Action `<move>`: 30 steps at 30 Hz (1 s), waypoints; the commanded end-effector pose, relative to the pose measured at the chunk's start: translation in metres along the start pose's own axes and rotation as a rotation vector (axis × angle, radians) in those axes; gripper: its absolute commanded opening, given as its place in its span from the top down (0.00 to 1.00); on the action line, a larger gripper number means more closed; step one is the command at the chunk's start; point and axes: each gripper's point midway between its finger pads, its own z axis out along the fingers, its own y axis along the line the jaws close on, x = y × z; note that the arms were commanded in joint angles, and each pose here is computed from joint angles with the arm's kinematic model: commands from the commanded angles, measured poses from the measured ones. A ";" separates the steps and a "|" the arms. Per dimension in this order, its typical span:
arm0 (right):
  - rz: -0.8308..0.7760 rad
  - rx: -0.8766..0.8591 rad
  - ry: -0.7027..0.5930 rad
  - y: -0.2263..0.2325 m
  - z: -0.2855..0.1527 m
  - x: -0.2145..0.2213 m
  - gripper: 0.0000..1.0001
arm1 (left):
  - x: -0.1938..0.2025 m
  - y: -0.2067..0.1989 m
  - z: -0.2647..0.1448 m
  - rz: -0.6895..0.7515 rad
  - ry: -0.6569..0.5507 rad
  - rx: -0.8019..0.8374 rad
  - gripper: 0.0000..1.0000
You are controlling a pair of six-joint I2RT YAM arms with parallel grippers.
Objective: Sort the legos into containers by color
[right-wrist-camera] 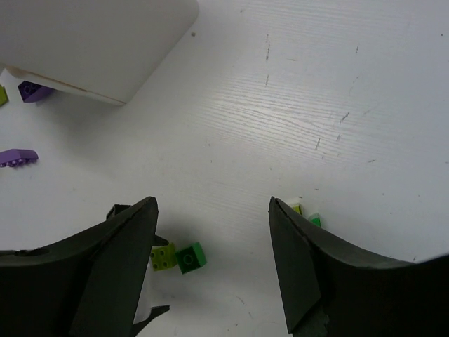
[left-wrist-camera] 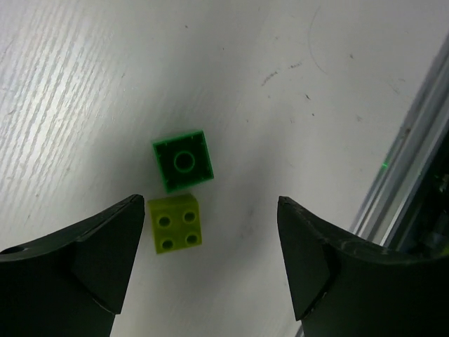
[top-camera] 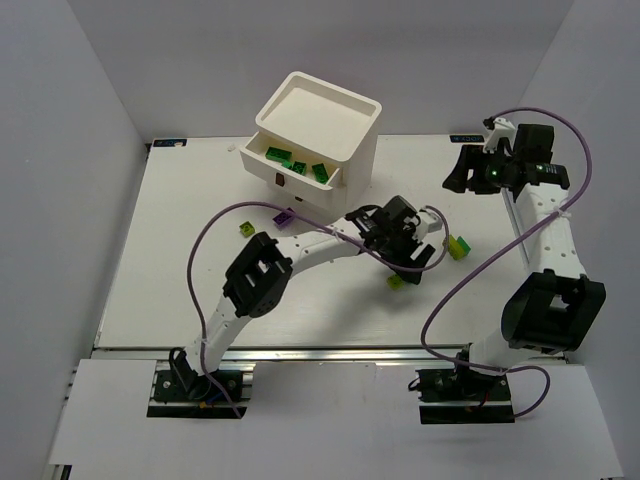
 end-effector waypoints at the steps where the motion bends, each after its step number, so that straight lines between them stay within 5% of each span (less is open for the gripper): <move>1: -0.026 -0.044 0.010 0.000 -0.003 0.002 0.30 | -0.024 0.003 0.001 0.015 -0.051 -0.110 0.14; 24: -0.020 -0.081 0.008 0.000 -0.012 0.008 0.28 | 0.005 0.012 0.041 -0.009 0.007 -0.188 0.22; 30: -0.017 -0.088 0.001 0.003 -0.016 0.012 0.28 | 0.015 0.011 0.048 -0.012 0.032 -0.191 0.55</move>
